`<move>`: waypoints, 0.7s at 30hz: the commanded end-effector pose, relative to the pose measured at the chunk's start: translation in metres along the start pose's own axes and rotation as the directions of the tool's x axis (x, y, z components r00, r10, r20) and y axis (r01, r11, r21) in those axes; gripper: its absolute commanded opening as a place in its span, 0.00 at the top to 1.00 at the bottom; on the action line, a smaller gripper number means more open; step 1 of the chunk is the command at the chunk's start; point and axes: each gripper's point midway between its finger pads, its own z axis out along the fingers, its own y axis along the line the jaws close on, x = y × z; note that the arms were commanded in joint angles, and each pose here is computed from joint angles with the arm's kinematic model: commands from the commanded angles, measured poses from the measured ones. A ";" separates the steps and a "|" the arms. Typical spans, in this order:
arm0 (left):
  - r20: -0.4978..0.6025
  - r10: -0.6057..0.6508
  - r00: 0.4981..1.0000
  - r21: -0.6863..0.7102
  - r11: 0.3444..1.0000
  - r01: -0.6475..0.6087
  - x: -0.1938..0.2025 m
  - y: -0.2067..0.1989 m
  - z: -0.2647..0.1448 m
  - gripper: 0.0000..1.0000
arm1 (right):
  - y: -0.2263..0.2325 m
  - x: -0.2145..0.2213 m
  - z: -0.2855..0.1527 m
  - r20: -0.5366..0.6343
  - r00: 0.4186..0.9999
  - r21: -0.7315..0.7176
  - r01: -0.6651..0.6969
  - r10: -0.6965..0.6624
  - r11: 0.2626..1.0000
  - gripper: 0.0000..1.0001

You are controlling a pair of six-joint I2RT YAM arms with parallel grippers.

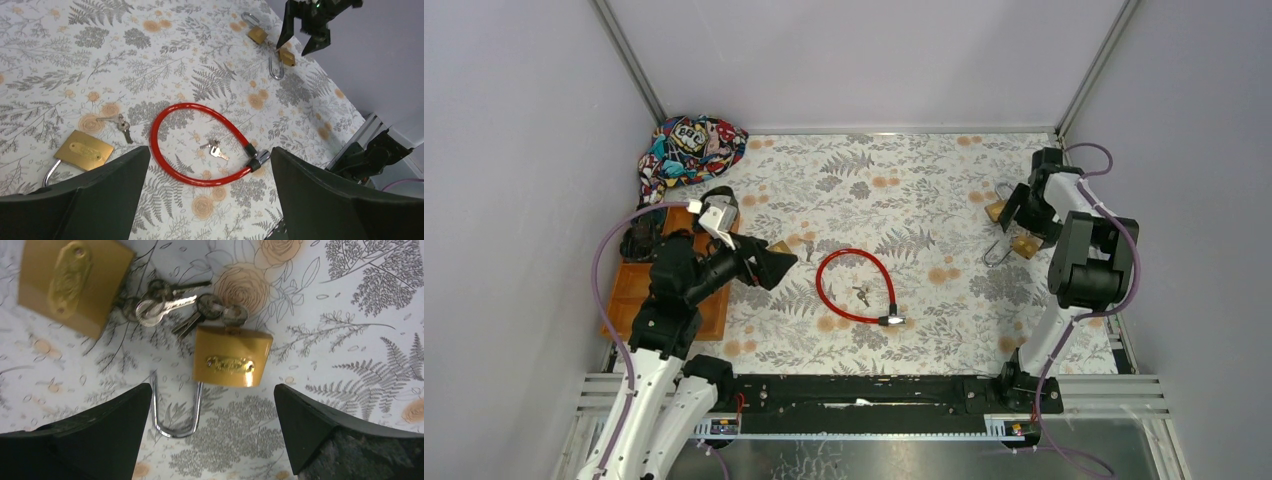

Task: Lock with the key
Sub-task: Pick up the lock from the center of the board.

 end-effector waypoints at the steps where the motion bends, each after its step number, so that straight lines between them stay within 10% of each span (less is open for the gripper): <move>1: 0.111 0.016 0.994 0.031 0.999 -0.019 -0.027 -0.006 0.009 0.01 | -0.008 -0.019 0.016 0.027 0.994 0.007 -0.104 0.104 0.995 0.00; 15: 0.185 0.073 0.980 0.156 0.982 -0.103 -0.057 -0.029 0.028 0.01 | -0.015 0.031 0.048 -0.109 0.988 0.028 -0.108 0.110 0.994 0.10; 21: 0.262 0.099 0.960 0.193 0.969 -0.153 -0.062 -0.038 0.025 0.01 | -0.020 0.031 0.049 -0.102 0.991 0.051 -0.087 0.092 0.995 0.34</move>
